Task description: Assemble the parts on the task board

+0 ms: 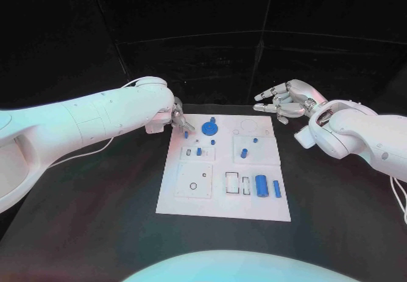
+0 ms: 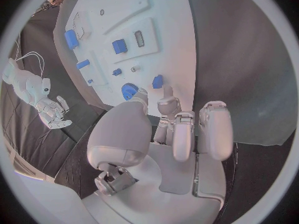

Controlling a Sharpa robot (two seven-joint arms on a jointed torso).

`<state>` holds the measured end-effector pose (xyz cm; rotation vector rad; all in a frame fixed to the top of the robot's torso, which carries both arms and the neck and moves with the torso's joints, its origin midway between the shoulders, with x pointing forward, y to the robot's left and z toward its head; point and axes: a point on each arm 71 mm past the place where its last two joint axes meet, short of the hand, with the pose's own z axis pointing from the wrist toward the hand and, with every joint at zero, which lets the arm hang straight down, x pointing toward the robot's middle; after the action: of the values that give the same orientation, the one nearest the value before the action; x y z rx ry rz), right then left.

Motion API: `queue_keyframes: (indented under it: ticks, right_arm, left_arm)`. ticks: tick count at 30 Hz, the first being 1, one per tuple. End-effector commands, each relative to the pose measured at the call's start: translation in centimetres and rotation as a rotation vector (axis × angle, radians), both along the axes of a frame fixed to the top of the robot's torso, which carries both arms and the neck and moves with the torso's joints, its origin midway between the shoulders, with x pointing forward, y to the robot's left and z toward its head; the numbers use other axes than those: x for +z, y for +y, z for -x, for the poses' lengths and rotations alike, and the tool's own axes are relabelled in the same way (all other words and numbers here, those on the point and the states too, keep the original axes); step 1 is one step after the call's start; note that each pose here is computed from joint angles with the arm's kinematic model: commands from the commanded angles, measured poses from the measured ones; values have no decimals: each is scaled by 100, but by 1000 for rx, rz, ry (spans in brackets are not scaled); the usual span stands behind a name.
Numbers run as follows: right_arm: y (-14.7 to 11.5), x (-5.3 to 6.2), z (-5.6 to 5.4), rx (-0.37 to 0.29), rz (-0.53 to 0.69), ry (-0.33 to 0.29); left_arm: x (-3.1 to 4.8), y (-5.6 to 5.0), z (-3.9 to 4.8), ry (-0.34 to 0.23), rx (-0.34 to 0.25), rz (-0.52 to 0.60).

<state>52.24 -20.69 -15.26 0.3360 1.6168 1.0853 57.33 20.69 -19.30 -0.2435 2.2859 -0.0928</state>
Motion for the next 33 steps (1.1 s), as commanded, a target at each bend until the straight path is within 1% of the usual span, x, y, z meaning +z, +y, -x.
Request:
queue_keyframes:
  ticks: [1, 7, 21, 33]
  right_arm:
    - [14, 12, 1, 10, -4, 0]
    - [17, 12, 1, 11, -4, 0]
    - [27, 10, -2, 13, -4, 2]
    - [41, 8, -5, 16, -4, 2]
  left_arm:
    - [-3, -9, 3, 21, -15, -8]
    - [-9, -8, 2, 31, -15, -16]
    - [-10, -32, 7, 29, -24, -9]
    - [-30, -50, 17, 55, -22, 10]
